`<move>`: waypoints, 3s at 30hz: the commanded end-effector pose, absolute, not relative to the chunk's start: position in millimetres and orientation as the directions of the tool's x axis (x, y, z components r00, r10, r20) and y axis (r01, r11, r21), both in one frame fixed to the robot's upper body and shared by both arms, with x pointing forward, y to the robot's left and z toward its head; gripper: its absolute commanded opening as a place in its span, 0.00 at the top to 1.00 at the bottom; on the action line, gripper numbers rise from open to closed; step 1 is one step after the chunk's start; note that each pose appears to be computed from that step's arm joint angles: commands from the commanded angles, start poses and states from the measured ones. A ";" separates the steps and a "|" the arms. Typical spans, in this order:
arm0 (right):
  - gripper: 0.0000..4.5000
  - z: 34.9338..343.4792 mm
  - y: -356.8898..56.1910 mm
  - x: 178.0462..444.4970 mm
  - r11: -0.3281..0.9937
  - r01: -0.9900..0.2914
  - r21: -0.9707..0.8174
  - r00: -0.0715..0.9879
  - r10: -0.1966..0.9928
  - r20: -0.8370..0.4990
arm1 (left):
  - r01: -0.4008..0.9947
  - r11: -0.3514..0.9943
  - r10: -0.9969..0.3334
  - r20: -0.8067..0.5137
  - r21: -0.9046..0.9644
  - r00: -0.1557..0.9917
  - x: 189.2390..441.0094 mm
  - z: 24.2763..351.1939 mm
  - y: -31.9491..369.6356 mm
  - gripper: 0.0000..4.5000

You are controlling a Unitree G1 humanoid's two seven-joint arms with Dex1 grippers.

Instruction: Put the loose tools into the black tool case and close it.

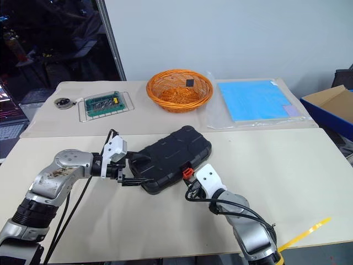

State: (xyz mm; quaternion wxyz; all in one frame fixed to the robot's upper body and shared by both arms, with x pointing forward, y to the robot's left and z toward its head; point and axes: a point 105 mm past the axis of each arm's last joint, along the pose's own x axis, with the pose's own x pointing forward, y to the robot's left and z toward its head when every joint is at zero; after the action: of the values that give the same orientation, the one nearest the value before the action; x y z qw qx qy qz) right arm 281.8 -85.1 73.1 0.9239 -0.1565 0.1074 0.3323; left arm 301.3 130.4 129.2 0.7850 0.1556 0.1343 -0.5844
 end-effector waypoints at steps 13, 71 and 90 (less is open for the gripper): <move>0.46 107.8 -80.5 271.3 0.677 -0.704 -0.214 0.703 0.624 -0.340 | 0.954 0.298 -0.846 -0.454 0.035 0.281 300.2 104.6 132.4 0.00; 0.99 139.6 -71.1 282.0 0.743 -0.668 -0.034 0.736 0.653 -0.181 | 0.949 0.313 -0.847 -0.443 0.034 0.295 302.1 110.2 125.1 0.00; 0.14 107.0 -86.3 272.2 0.784 -0.620 0.019 0.747 0.598 -0.290 | 0.949 0.313 -0.844 -0.446 0.041 0.298 303.3 108.9 127.9 0.00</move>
State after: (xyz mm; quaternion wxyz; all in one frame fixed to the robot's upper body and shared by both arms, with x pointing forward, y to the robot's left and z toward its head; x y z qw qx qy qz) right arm 267.1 -90.2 99.8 0.9295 -0.0419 0.1624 0.3285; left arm 306.3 123.1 128.8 0.7962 0.1542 0.1309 -0.5702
